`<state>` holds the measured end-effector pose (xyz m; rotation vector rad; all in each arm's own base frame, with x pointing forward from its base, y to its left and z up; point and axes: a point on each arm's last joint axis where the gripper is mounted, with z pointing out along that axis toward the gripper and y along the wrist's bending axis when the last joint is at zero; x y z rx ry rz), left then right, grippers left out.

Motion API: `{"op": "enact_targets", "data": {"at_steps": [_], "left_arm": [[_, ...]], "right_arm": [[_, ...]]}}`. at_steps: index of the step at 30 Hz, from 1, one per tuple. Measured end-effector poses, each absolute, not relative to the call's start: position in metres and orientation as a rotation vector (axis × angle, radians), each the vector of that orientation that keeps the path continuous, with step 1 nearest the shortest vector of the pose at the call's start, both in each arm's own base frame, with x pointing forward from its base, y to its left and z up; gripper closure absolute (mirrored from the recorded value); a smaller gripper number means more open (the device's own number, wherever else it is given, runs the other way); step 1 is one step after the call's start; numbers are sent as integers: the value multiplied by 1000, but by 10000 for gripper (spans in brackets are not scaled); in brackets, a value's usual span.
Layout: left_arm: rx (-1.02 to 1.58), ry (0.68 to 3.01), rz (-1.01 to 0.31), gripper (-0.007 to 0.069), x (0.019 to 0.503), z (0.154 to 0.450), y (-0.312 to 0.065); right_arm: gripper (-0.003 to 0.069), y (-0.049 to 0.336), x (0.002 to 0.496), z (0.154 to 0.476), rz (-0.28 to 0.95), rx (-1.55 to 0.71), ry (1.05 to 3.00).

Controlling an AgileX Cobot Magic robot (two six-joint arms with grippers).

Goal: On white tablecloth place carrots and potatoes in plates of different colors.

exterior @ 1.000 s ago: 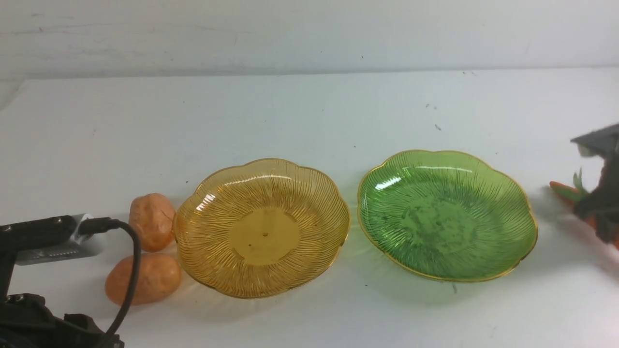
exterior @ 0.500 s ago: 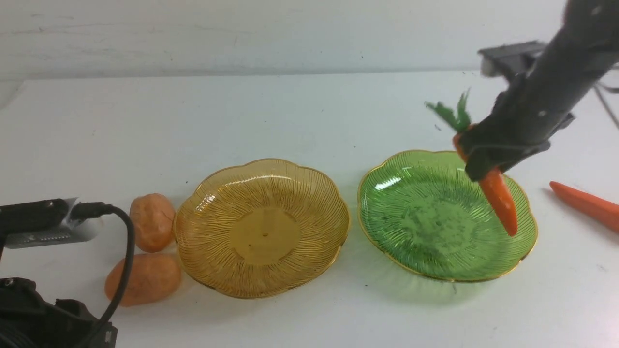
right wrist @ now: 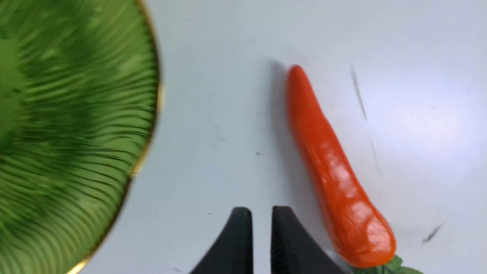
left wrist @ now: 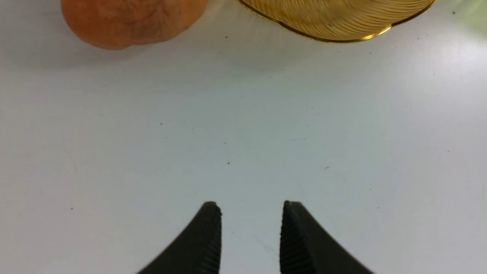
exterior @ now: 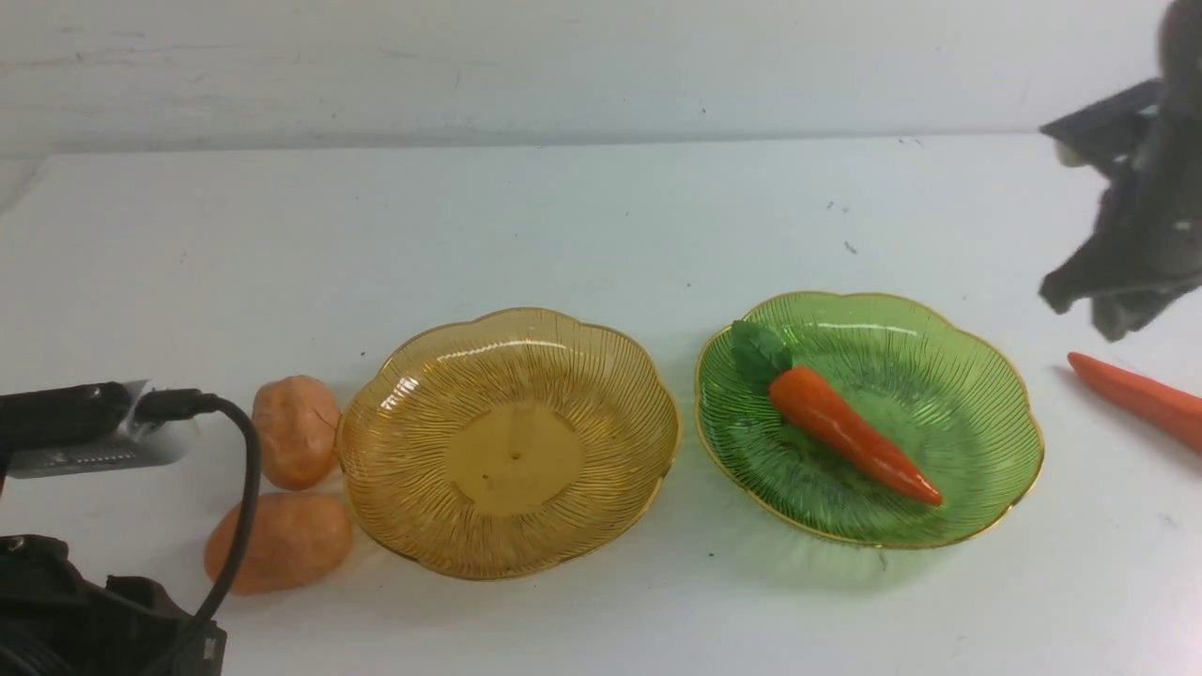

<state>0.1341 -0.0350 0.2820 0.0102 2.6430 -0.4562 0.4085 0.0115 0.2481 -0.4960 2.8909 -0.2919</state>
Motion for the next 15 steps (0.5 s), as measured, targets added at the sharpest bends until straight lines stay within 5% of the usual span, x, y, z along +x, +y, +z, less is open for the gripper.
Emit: {"op": "enact_targets", "data": {"at_steps": [4,8,11,15], "left_arm": [[11,2643,-454,414,134,282,-35],[10,2640,-452,412,134,282,-35],[12,2637,-445,408,135,282,-34],[17,2639,-429,408,135,282,-33]], "right_arm": [[655,-40,409,238,-223,-315,2954],[628,-49,411,226,-242,-366,2982],[531,-51,414,212,-261,-438,3009],[316,-52,417,198,-267,-492,3040]]}}
